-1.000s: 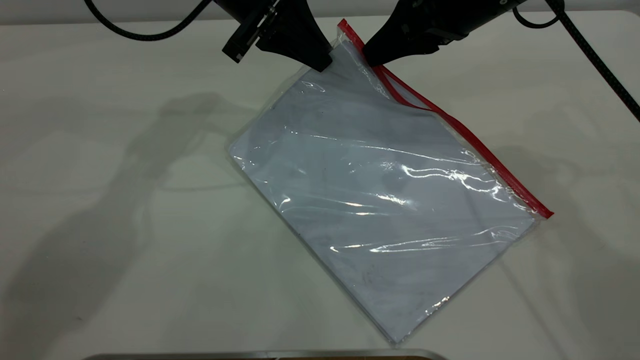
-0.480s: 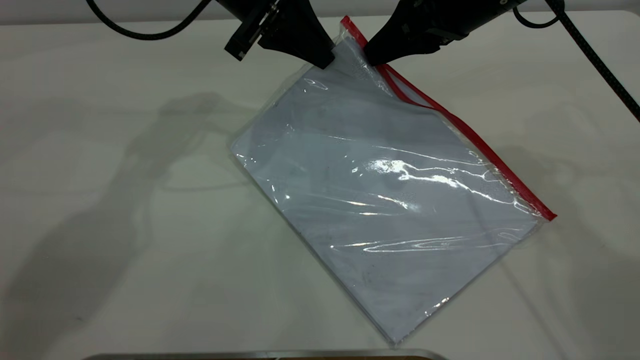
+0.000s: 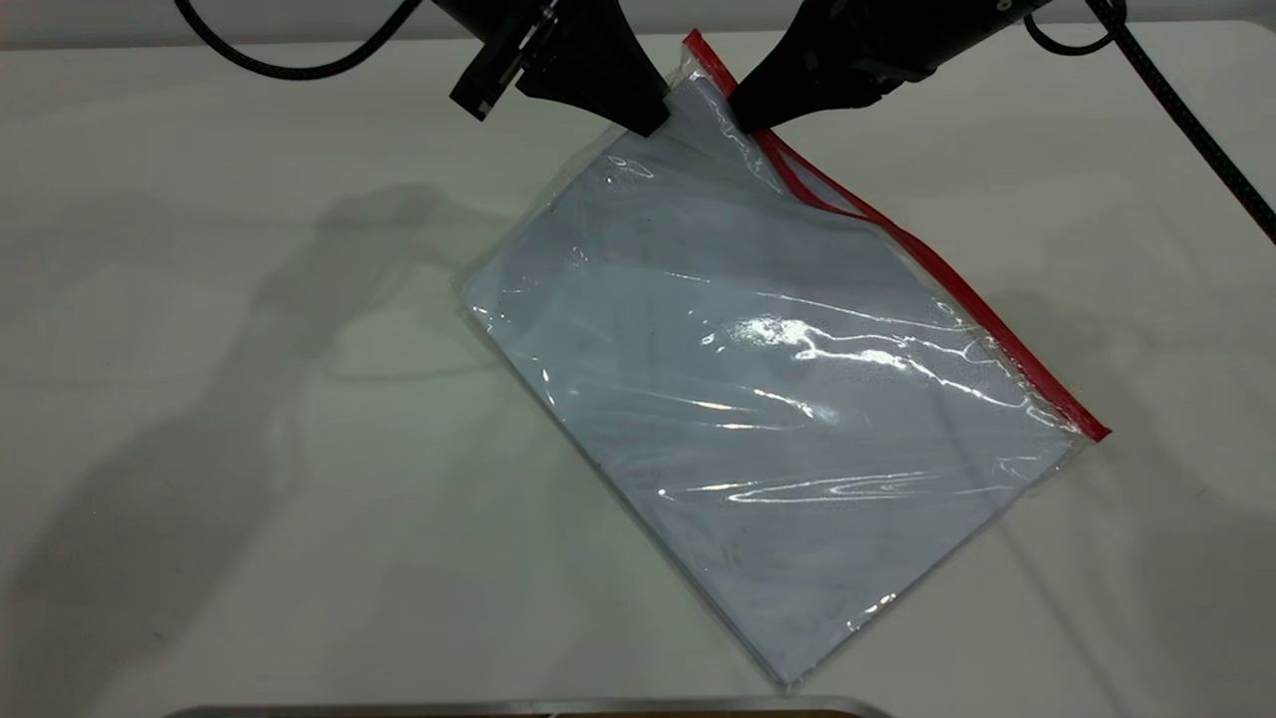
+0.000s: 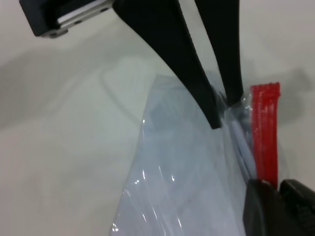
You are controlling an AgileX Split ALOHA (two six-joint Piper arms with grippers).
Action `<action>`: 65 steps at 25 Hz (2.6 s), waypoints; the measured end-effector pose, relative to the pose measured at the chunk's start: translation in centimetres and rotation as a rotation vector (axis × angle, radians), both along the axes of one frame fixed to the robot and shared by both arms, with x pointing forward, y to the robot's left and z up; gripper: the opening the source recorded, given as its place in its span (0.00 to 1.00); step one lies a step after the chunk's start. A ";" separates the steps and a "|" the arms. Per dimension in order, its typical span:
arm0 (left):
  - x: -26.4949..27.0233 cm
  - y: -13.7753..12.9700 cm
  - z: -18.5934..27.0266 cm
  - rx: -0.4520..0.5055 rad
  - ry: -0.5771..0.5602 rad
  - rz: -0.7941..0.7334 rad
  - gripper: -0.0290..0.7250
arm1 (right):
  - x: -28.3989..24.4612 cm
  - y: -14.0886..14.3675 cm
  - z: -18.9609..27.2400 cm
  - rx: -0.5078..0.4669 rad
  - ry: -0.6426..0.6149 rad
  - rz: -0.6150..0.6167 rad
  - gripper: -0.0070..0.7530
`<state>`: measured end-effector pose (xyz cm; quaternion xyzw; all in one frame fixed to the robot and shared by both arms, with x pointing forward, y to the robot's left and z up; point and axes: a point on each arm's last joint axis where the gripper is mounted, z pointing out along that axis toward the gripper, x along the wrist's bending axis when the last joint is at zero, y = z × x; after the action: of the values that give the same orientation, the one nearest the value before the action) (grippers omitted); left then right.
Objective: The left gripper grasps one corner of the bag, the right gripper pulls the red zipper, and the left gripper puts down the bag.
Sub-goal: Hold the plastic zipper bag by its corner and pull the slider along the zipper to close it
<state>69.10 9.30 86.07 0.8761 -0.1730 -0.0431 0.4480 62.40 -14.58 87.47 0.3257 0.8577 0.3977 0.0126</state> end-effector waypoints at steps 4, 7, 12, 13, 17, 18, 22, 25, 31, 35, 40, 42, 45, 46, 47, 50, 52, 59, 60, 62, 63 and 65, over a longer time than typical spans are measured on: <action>0.0 -0.1 0.0 0.002 0.006 0.002 0.10 | 0.0 -0.1 -0.1 -0.024 -0.008 0.017 0.05; -0.1 -0.1 0.0 0.003 0.009 0.005 0.10 | 0.0 -0.2 -0.2 -0.048 -0.014 0.019 0.05; -0.1 -0.3 0.0 0.002 0.023 0.016 0.10 | 0.1 -0.6 -0.5 -0.102 -0.011 0.002 0.05; -0.1 -0.3 0.0 0.003 0.025 0.017 0.10 | 0.1 -0.7 -0.6 -0.113 -0.011 0.002 0.05; -0.1 -0.4 0.1 0.000 0.027 0.019 0.10 | 0.0 -0.8 -1.0 -0.146 0.000 -0.002 0.06; -0.1 -0.4 0.1 0.000 0.028 0.019 0.10 | 0.0 -0.8 -1.3 -0.148 0.007 -0.003 0.06; -0.1 -0.4 0.0 -0.003 0.032 0.022 0.10 | 0.2 -1.6 -2.5 -0.146 0.054 -0.034 0.06; -0.1 -0.4 0.0 -0.009 0.036 0.030 0.10 | 0.5 -2.5 -2.9 -0.136 0.083 -0.056 0.07; 0.3 0.0 0.2 -0.030 0.056 0.065 0.10 | 0.9 -4.2 -3.0 -0.140 0.093 -0.088 0.07; 0.4 0.4 0.2 -0.030 0.057 0.073 0.10 | 0.9 -4.5 -3.1 -0.157 0.088 -0.080 0.07; 0.4 0.5 0.2 -0.025 0.062 0.077 0.10 | 0.8 -4.8 -3.3 -0.181 0.094 -0.077 0.08; 0.6 0.8 0.1 -0.018 0.070 0.099 0.10 | 0.7 -5.0 -3.4 -0.195 0.120 -0.090 0.08; 0.9 1.3 0.0 0.008 0.084 0.133 0.10 | 0.6 -6.1 -3.7 -0.235 0.172 -0.117 0.08; 1.0 1.7 -0.1 0.021 0.082 0.142 0.10 | 0.5 -6.6 -4.0 -0.254 0.194 -0.122 0.08; 1.2 2.0 -0.2 0.035 0.078 0.145 0.10 | 0.4 -7.1 -4.2 -0.268 0.220 -0.134 0.08; 1.3 2.6 -0.5 0.077 0.065 0.148 0.10 | 0.1 -8.5 -4.5 -0.301 0.289 -0.167 0.08; 1.3 2.7 -0.7 0.095 0.064 0.147 0.10 | -0.3 -9.1 -4.6 -0.309 0.345 -0.183 0.08; 1.2 3.3 -1.2 0.183 0.073 0.142 0.10 | -1.6 -9.9 -4.7 -0.360 0.513 -0.174 0.09; 1.1 3.4 -1.3 0.201 0.075 0.142 0.10 | -1.8 -10.0 -4.8 -0.373 0.533 -0.175 0.09; 1.1 3.7 -1.5 0.237 0.081 0.145 0.10 | -2.2 -10.2 -4.8 -0.400 0.572 -0.171 0.09; 1.1 3.8 -1.6 0.254 0.082 0.149 0.10 | -2.3 -10.3 -4.8 -0.418 0.584 -0.169 0.09; 1.1 4.0 -1.8 0.285 0.078 0.149 0.10 | -2.4 -10.6 -4.9 -0.441 0.594 -0.174 0.10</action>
<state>70.20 13.29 84.31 0.9388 -0.0821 -0.0681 0.3275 59.98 -25.16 82.59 0.4880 0.8580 0.0893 -0.1333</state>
